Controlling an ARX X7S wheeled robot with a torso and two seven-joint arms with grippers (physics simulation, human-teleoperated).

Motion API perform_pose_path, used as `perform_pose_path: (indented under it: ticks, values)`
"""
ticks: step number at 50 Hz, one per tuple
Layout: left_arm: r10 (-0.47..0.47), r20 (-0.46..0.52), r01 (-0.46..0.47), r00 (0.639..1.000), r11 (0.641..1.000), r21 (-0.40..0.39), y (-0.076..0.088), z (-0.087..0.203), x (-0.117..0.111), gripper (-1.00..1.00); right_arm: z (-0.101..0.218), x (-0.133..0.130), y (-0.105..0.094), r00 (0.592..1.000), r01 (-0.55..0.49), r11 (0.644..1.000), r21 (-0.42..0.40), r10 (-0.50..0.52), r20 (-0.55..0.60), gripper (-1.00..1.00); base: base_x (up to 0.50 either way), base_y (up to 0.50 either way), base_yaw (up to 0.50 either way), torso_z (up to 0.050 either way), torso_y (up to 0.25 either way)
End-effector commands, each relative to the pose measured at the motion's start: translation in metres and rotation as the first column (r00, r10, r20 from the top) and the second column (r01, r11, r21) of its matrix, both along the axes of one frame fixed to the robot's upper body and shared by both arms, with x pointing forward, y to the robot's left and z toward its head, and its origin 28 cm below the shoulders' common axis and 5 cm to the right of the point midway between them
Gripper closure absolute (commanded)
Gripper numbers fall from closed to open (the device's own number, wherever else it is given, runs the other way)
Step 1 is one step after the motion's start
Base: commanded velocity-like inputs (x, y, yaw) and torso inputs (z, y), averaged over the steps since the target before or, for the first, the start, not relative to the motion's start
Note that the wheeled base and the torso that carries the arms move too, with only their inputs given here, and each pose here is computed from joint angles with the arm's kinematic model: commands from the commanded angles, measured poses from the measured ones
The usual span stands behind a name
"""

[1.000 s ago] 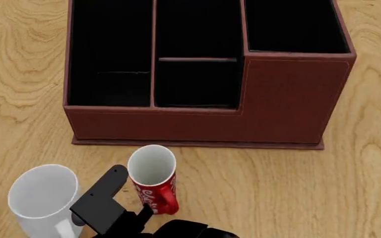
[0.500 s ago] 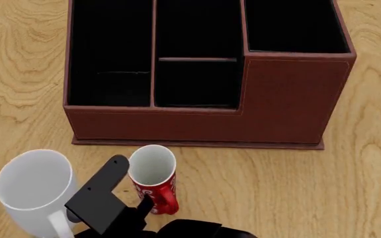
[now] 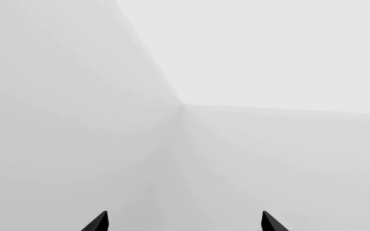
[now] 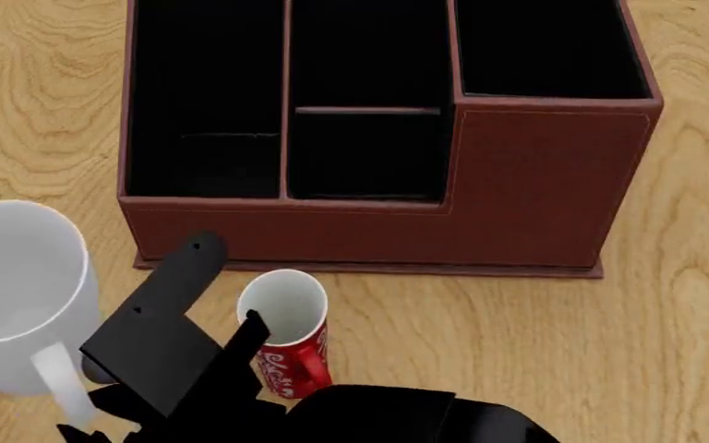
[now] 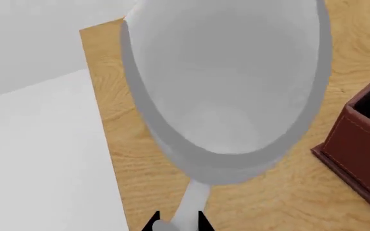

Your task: Pick up the white mug and place it to the right of the caddy.

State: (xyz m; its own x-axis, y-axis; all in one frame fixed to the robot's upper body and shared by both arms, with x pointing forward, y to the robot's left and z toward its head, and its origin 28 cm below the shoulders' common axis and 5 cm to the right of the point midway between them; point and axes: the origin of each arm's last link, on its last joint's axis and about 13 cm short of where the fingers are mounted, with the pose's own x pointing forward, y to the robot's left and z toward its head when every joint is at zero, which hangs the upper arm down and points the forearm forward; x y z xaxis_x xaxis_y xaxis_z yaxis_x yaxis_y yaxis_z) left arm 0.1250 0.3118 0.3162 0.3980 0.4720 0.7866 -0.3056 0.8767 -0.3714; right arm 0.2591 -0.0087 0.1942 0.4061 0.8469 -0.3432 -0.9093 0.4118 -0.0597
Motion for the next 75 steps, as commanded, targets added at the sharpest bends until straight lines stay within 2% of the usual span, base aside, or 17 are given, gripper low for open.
perform_pose_path:
  ticks: [1,18,33,46,53,64,67,75]
  values:
    - [0.002,0.007,-0.002,1.0,1.0,0.001,0.0,0.002,-0.001,-1.0,0.033,-0.009,-0.005,0.995,-0.025,0.998,0.061,0.019,0.096,1.0,0.0,0.0,0.0,0.0,0.0]
    - [-0.005,0.002,0.005,1.0,1.0,0.002,-0.001,0.0,0.001,-1.0,0.091,-0.029,-0.02,0.971,-0.029,0.981,0.193,-0.018,0.239,1.0,0.0,0.0,0.0,0.0,0.0]
    - [-0.009,-0.001,0.009,1.0,1.0,0.003,-0.002,0.0,-0.004,-1.0,0.13,-0.037,-0.045,0.922,0.051,0.964,0.261,-0.146,0.358,1.0,0.0,0.0,0.0,0.0,0.0]
    - [-0.012,0.002,0.012,1.0,1.0,0.003,-0.002,0.001,0.001,-1.0,0.15,-0.042,-0.07,0.865,0.188,0.932,0.308,-0.306,0.398,1.0,0.0,0.0,0.0,0.0,0.0]
    - [-0.016,0.004,0.016,1.0,1.0,0.001,-0.003,0.001,0.005,-1.0,0.16,-0.045,-0.081,0.814,0.254,0.91,0.329,-0.385,0.436,1.0,0.0,0.0,0.0,0.0,0.0]
    - [-0.021,0.007,0.021,1.0,1.0,0.0,-0.002,0.002,0.002,-1.0,0.17,-0.044,-0.098,0.718,0.38,0.848,0.37,-0.522,0.459,1.0,0.0,0.0,0.0,0.0,0.0]
    - [-0.025,0.008,0.025,1.0,1.0,-0.001,-0.003,0.002,0.004,-1.0,0.171,-0.047,-0.107,0.687,0.425,0.822,0.378,-0.565,0.456,1.0,0.0,0.0,0.0,0.0,0.0]
    - [-0.026,0.007,0.026,1.0,1.0,-0.004,-0.003,0.0,0.009,-1.0,0.184,-0.065,-0.135,0.568,0.533,0.729,0.43,-0.685,0.456,1.0,0.0,0.0,0.0,0.0,0.0]
